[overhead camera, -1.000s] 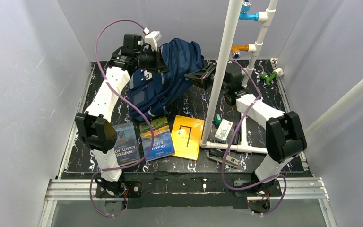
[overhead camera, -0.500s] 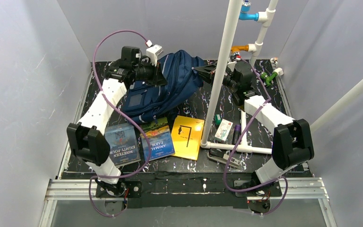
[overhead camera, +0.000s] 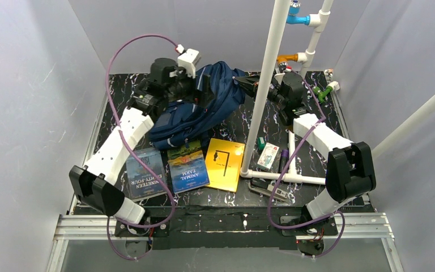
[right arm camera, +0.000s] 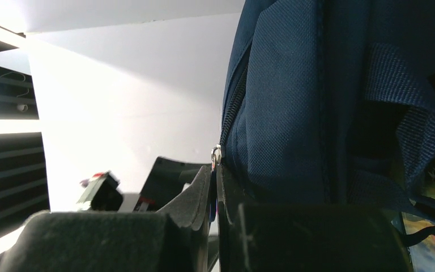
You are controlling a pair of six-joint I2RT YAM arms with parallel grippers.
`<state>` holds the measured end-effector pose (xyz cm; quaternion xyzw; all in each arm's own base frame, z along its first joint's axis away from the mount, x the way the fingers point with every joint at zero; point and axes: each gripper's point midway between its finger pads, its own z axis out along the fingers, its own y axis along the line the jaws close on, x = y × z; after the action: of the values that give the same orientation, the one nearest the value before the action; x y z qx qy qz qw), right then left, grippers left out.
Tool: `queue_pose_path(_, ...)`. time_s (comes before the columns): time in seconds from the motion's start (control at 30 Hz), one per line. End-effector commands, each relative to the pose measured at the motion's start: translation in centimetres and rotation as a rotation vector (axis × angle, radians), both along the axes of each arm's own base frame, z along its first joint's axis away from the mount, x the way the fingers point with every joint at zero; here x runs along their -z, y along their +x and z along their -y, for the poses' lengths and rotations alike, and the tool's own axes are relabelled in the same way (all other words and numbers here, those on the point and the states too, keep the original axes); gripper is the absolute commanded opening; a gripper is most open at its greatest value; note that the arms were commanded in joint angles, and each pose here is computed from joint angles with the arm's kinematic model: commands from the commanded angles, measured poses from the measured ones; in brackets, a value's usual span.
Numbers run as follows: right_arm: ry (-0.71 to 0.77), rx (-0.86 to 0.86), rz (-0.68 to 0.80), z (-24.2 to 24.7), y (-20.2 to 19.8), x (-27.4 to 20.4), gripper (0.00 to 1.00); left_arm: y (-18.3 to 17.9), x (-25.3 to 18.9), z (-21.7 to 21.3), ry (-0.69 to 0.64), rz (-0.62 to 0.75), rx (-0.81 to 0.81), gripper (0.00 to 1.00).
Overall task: Pack the student bag
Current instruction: Unzip the student bag at the center of the board.
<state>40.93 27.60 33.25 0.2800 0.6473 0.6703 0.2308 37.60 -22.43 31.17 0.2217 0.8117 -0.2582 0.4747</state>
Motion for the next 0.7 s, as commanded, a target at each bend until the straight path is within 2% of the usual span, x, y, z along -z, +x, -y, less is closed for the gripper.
queue_pose_path(0.0, 0.108, 0.023, 0.233, 0.6, -1.0, -8.9, 0.01, 0.1, -4.6, 3.0, 0.007, 0.157, -0.119, 0.93)
queue_pose_path(0.13, 0.111, 0.021, 0.243, 0.2, -1.2, -9.6, 0.01, 1.1, -4.5, 5.3, 0.095, 0.202, -0.206, 0.91)
queue_pose_path(0.17, 0.109, 0.018, 0.249, 0.1, -1.2, -9.8, 0.01, 1.5, -4.3, 5.3, 0.113, 0.209, -0.237, 0.87)
queue_pose_path(0.23, 0.110, 0.009, 0.260, 0.0, -1.5, -10.3, 0.01, 1.6, -4.1, 5.7, 0.126, 0.213, -0.250, 0.72)
queue_pose_path(0.53, 0.124, 0.010, 0.266, 0.2, -2.0, -10.6, 0.01, 2.3, -2.9, 6.1, 0.151, 0.239, -0.292, 0.44)
queue_pose_path(0.67, 0.120, 0.016, 0.268, 0.4, -2.1, -10.7, 0.01, 2.1, -3.4, 5.4, 0.162, 0.254, -0.308, 0.38)
